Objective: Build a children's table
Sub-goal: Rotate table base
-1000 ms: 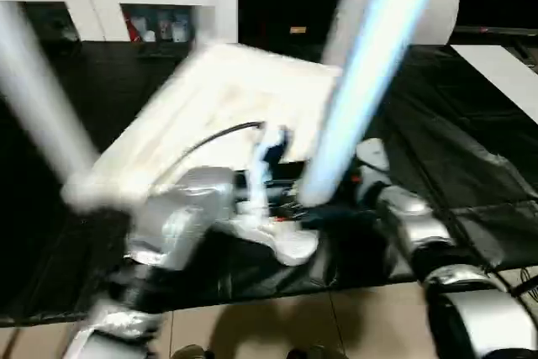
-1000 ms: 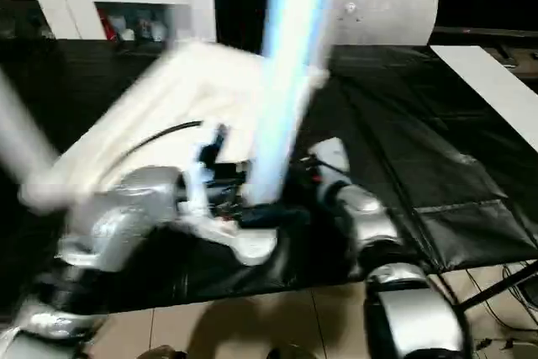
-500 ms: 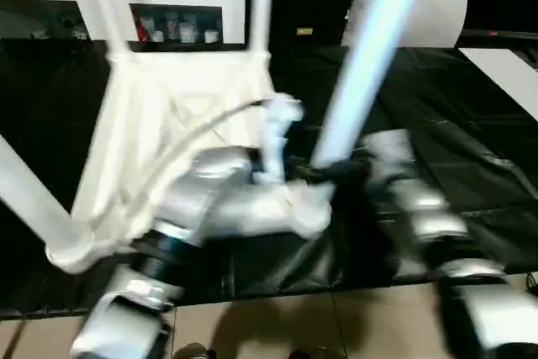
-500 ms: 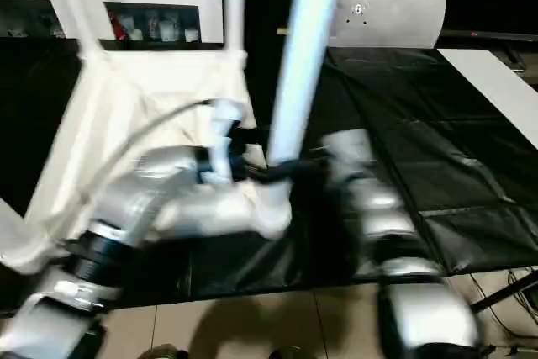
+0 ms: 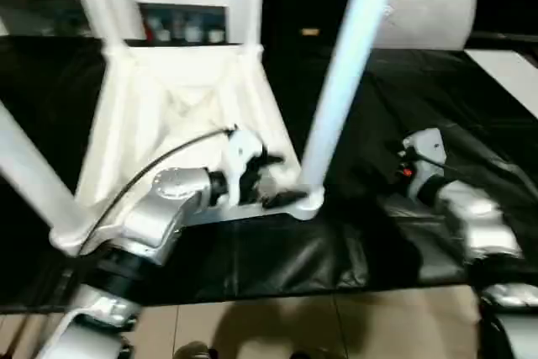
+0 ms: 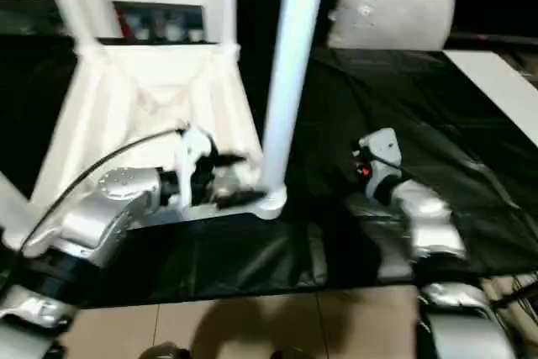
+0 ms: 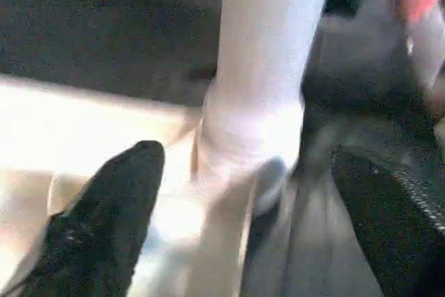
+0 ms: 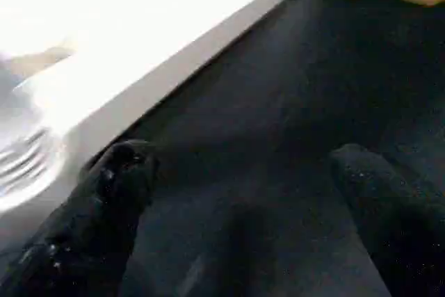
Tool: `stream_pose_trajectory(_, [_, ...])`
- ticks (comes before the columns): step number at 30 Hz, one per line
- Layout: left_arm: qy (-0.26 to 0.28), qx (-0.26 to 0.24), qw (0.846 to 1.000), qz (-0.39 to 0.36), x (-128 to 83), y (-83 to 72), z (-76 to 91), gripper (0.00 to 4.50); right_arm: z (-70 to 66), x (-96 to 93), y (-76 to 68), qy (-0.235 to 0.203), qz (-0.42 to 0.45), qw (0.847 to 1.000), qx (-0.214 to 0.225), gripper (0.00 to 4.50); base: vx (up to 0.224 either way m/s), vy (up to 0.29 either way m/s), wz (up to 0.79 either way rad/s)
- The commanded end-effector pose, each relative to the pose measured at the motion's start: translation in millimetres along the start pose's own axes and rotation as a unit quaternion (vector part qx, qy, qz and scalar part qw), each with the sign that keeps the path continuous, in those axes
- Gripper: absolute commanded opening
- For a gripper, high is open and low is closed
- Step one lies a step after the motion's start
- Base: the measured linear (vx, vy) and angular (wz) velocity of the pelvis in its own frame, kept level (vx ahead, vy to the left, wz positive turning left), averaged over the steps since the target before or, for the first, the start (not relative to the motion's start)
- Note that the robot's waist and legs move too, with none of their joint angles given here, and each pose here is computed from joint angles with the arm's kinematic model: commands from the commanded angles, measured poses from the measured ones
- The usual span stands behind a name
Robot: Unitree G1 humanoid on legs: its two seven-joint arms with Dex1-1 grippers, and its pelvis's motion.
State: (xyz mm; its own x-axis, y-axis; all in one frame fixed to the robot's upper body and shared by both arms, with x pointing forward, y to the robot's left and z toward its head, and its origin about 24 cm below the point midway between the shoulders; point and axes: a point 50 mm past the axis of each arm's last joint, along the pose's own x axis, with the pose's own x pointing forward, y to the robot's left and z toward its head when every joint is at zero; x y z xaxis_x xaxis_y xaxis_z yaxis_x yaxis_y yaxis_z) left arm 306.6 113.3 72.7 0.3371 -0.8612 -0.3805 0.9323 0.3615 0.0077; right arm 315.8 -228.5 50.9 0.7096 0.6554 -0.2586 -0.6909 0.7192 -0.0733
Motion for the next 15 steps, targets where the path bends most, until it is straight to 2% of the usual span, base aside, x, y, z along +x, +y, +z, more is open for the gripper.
stream_pose_trajectory(1, [0.024, 0.002, 1.000, -0.014, -0.2, -0.8, -5.9, 3.97, 9.5, -7.5, 1.7, -0.004, 0.047, 0.999, -0.007, 4.50, 0.000, 0.000, 0.00])
stream_pose_trajectory(2, [0.029, 0.004, 0.999, -0.017, -1.5, -0.3, -7.1, 3.77, 11.4, -10.6, 2.5, -0.004, 0.060, 0.998, -0.006, 4.50, 0.000, 0.000, 0.00])
stream_pose_trajectory(6, [0.053, -0.003, 0.998, -0.037, -5.2, -1.4, -11.1, 3.56, 18.1, -19.7, 6.4, -0.002, 0.104, 0.995, -0.008, 4.50, 0.000, 0.000, 0.00])
stream_pose_trajectory(8, [0.060, -0.011, 0.997, -0.039, -6.0, -1.2, -11.1, 3.30, 21.7, -23.5, 9.4, 0.003, 0.128, 0.992, -0.010, 4.50, 0.000, 0.000, 0.00])
stream_pose_trajectory(10, [0.064, -0.015, 0.997, -0.034, -4.8, -0.1, -11.6, 3.19, 23.6, -23.7, 10.7, 0.005, 0.134, 0.991, -0.012, 4.50, 0.000, 0.000, 0.00])
stream_pose_trajectory(12, [0.065, -0.015, 0.997, -0.033, -3.1, 0.4, -12.4, 2.85, 25.4, -22.6, 12.1, 0.005, 0.138, 0.990, -0.014, 4.50, 0.000, 0.000, 0.00])
stream_pose_trajectory(15, [0.055, -0.015, 0.998, -0.031, 2.0, 0.5, -12.6, 2.77, 29.9, -19.8, 16.6, 0.000, 0.148, 0.989, -0.014, 4.50, 0.000, 0.000, 0.00])
